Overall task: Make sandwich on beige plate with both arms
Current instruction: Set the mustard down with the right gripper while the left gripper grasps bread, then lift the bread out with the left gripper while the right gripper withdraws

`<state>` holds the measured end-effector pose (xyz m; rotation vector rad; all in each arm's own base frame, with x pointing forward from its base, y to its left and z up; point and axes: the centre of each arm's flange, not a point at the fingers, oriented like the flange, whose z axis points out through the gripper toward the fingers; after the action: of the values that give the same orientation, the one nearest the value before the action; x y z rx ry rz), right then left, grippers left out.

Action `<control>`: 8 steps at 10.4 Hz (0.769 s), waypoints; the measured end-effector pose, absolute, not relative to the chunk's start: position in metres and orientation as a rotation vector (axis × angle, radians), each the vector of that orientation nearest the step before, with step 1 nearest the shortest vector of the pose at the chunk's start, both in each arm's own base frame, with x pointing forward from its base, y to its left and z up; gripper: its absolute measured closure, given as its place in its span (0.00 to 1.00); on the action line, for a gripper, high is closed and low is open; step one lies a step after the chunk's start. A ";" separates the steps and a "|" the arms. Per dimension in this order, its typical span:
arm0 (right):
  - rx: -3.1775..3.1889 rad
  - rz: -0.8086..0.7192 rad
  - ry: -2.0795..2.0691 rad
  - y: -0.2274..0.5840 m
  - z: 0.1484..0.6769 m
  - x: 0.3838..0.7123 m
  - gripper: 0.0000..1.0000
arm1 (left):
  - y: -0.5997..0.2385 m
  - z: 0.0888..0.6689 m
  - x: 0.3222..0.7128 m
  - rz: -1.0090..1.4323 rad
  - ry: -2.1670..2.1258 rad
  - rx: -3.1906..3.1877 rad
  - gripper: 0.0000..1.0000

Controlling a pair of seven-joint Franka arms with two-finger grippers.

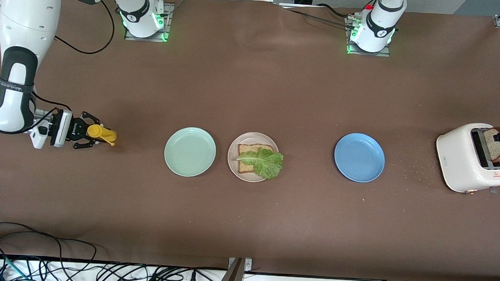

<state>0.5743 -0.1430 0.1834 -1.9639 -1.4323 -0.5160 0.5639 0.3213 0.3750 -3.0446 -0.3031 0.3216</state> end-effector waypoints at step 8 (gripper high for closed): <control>-2.083 -0.541 -1.364 -0.235 0.197 0.557 0.00 | 0.320 0.378 0.566 0.305 -0.296 -3.044 0.88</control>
<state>0.5574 -0.2348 0.1969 -2.0830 -1.3637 -0.5408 0.5661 0.3198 0.3782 -3.0444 -0.2960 0.3049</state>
